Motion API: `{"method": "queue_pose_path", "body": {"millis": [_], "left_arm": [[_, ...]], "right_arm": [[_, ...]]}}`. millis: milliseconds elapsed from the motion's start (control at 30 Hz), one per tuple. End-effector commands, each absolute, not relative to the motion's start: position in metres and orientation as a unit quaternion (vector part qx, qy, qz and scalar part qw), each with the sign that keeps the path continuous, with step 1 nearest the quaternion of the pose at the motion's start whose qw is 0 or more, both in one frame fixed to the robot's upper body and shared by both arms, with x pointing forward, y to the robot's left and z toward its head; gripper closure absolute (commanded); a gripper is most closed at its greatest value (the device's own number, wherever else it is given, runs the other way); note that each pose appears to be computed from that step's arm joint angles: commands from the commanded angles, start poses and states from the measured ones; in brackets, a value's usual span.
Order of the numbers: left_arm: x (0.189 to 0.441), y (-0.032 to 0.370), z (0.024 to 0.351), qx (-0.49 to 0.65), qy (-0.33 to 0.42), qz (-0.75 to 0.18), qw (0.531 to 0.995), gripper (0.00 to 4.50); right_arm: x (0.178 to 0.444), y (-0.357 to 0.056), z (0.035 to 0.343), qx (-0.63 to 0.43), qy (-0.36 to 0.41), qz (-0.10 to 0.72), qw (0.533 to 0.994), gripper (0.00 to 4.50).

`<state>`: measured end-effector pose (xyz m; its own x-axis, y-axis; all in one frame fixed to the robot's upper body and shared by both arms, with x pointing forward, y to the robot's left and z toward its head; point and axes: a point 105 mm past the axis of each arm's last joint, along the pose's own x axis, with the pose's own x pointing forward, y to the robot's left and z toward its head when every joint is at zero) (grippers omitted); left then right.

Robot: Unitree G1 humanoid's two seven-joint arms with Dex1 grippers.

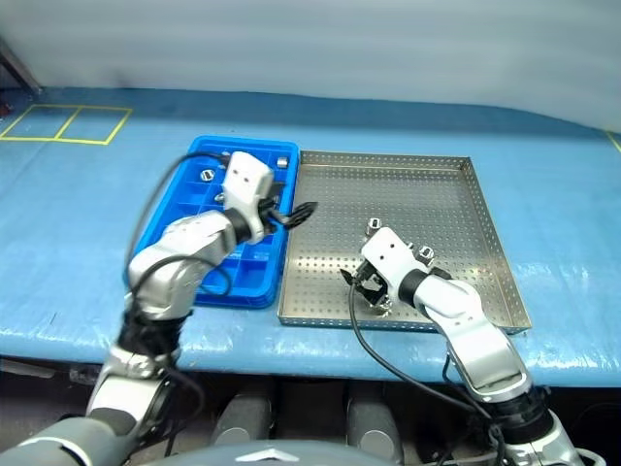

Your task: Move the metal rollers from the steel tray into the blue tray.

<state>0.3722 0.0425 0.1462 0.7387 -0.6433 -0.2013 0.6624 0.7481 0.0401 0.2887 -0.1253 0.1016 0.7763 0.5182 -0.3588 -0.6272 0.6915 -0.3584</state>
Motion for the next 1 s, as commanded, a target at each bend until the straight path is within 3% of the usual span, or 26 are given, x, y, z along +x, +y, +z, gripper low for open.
{"method": "queue_pose_path", "body": {"millis": [33,333,633,733,900,1000], "left_arm": [[0.395,0.016,0.136,0.080,0.088,-0.369,0.922,0.36],[0.412,-0.028,0.101,0.115,0.144,-0.400,0.898,0.36],[0.421,-0.025,0.086,0.159,0.168,-0.372,0.899,0.36],[0.425,-0.019,0.085,0.162,0.171,-0.352,0.906,0.97],[0.430,-0.011,0.091,0.154,0.165,-0.341,0.913,2.58],[0.433,-0.008,0.095,0.153,0.157,-0.337,0.916,2.58]], "right_arm": [[0.281,-0.130,0.120,-0.259,0.088,0.293,0.916,0.00],[0.267,-0.133,0.120,-0.244,0.093,0.263,0.929,0.00],[0.268,-0.132,0.115,-0.221,0.094,0.254,0.937,0.00],[0.270,-0.135,0.115,-0.221,0.094,0.247,0.939,0.00],[0.275,-0.134,0.114,-0.222,0.092,0.247,0.939,0.00],[0.278,-0.130,0.113,-0.222,0.091,0.254,0.937,0.00]]}}
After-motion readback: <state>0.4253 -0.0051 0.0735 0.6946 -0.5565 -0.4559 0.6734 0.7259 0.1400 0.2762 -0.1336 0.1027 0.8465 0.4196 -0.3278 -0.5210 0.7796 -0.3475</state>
